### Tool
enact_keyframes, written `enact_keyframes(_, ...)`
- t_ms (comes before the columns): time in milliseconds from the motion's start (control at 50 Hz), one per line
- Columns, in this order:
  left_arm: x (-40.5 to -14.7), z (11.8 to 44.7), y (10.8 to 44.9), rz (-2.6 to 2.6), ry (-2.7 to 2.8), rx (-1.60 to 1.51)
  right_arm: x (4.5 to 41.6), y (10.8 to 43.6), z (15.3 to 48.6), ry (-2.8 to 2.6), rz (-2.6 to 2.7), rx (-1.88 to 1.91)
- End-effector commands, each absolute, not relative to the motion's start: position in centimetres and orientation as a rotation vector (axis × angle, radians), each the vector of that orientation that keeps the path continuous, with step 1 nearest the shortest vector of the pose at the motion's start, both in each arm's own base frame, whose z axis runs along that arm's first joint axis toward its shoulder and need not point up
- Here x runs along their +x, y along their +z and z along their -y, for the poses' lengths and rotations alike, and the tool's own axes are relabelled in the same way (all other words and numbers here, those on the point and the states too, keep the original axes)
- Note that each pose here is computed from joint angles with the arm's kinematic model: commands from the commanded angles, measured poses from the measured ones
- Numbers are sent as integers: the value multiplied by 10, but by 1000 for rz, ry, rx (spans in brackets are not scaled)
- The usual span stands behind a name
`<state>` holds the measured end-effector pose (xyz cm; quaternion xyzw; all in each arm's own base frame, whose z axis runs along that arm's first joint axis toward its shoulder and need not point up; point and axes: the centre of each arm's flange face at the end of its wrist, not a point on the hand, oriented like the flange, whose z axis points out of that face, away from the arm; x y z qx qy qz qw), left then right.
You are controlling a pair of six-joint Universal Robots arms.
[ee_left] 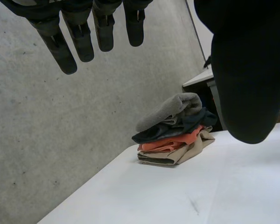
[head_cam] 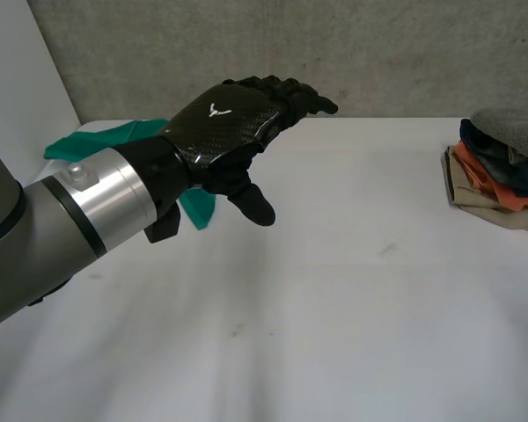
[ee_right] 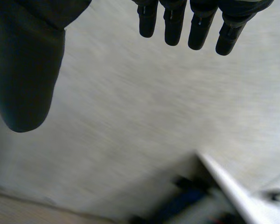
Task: Fold the laundry.
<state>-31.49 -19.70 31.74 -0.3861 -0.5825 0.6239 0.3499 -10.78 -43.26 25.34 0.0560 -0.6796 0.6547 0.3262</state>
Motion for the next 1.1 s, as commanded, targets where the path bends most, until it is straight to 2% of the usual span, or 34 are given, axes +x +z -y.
enact_keyframes(20,-314,198,322,1488,1645,-998,-62,332,431,1901,1361,152)
enact_keyframes(60,-312,203,325,1479,1679,-989,-22,358,418,2089,1241,209)
enact_keyframes(80,-311,206,326,1482,1700,-976,-19,358,416,2104,1236,216)
enact_keyframes(140,-305,221,330,1504,1792,-920,53,358,397,2380,1182,403)
enact_keyframes(160,-300,230,331,1524,1839,-887,83,348,388,2472,1193,503)
enact_keyframes(220,-292,253,331,1559,1957,-807,122,328,374,2564,1219,655)
enact_keyframes(240,-290,259,330,1564,1984,-792,147,314,363,2606,1262,752)
enact_keyframes(340,-281,307,314,1602,2121,-770,198,264,329,2610,1486,974)
enact_keyframes(380,-274,332,299,1643,2168,-801,207,246,321,2551,1588,1029)
enact_keyframes(440,-271,353,279,1696,2187,-850,216,209,309,2355,1811,1134)
enact_keyframes(480,-272,371,253,1745,2185,-912,218,188,300,2188,1935,1195)
enact_keyframes(560,-272,398,212,1803,2178,-1012,223,163,283,1978,2064,1268)
enact_keyframes(700,-281,421,150,1791,2149,-1198,225,152,275,1923,2103,1270)
enact_keyframes(780,-286,427,128,1730,2145,-1268,225,151,274,1920,2109,1275)
enact_keyframes(920,-290,440,104,1701,2175,-1308,224,146,271,1903,2128,1278)
enact_keyframes(1100,-291,439,89,1678,2186,-1425,224,143,273,1907,2123,1275)
